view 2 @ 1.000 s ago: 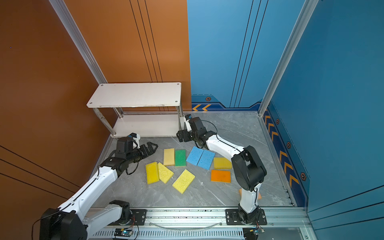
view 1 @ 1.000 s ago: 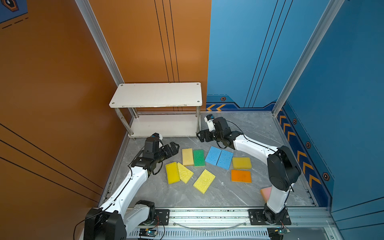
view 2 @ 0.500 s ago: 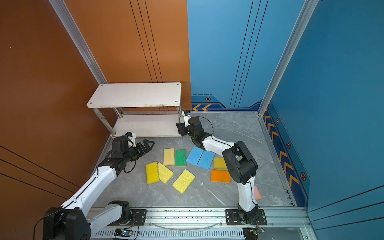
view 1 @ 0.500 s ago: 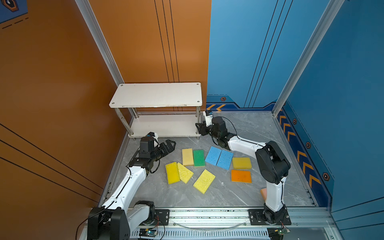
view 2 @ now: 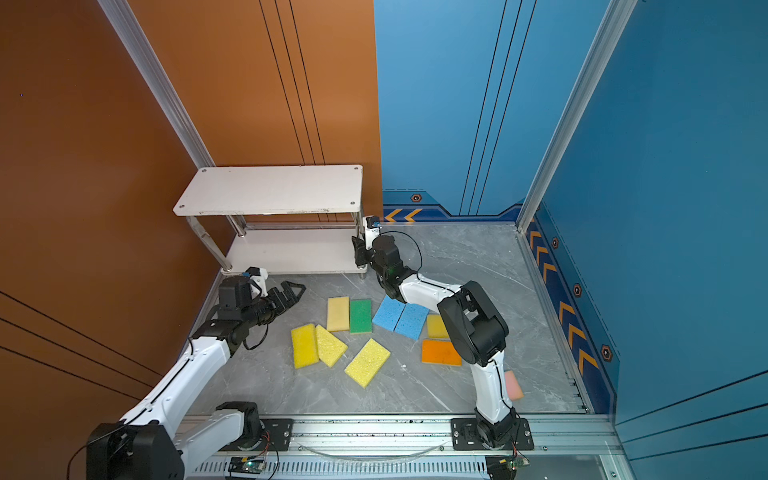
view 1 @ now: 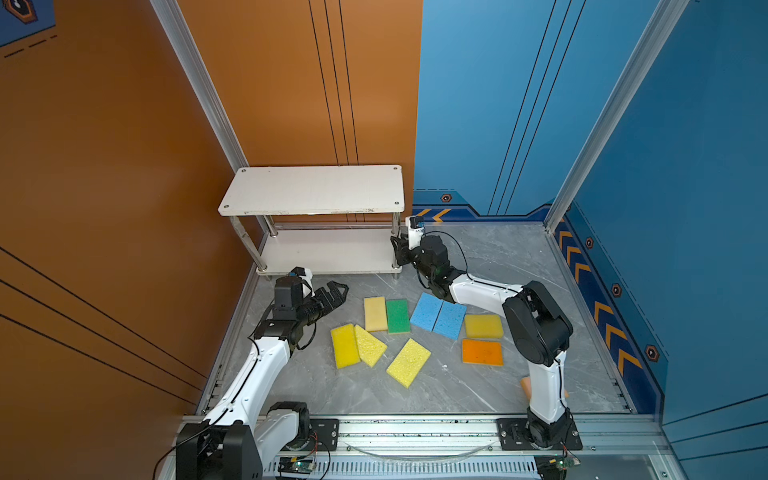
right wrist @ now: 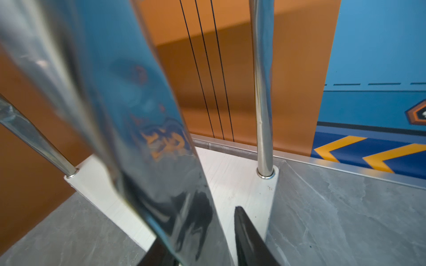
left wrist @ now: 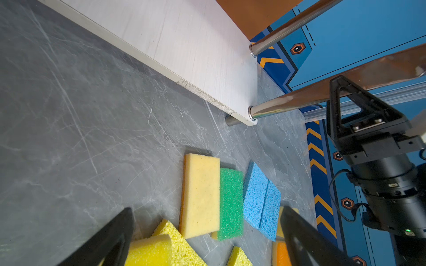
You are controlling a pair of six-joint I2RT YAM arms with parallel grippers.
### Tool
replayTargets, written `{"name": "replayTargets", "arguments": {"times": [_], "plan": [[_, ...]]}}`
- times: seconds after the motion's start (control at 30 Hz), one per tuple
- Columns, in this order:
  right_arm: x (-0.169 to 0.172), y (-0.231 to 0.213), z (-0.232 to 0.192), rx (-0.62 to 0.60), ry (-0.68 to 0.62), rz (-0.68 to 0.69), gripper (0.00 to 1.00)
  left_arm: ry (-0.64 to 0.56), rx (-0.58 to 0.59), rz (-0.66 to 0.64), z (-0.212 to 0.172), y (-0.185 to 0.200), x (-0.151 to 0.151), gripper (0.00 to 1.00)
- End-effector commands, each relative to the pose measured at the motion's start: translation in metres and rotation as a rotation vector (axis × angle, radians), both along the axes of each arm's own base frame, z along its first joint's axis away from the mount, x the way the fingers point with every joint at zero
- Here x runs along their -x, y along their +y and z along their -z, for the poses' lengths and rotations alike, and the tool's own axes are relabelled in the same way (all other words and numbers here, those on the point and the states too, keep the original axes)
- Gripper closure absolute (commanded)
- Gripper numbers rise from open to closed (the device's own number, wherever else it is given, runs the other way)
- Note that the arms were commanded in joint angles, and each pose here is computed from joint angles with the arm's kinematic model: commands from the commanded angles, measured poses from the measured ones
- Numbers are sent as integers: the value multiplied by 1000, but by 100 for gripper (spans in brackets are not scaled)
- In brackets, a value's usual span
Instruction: Place and organize the cleaning sponges onto the shelf
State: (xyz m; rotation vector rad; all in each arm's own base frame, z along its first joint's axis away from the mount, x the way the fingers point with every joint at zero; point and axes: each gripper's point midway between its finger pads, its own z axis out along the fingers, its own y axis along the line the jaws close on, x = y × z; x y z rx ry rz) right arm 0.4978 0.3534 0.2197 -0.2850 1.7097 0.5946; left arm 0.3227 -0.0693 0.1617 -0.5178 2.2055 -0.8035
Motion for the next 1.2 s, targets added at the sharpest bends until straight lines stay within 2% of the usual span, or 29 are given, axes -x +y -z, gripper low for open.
{"name": "replayTargets", "arguments": {"times": [0.0,0.2,0.57,0.83,1.17], "plan": [[-6,-4,-11,-14,-41,51,71,18,2,20,5,0,9,0],[-3,-14,-17,-3,-63,90,81,26,-2,-10,7,9,10,1],[5,-53,-35,-11,-93,176,86,62,-25,-60,14,22,14,1],[24,-99,-44,-3,-105,250,87,43,-32,-82,9,28,15,1],[50,-181,-45,15,-86,368,87,44,-26,-83,13,29,17,1]]}}
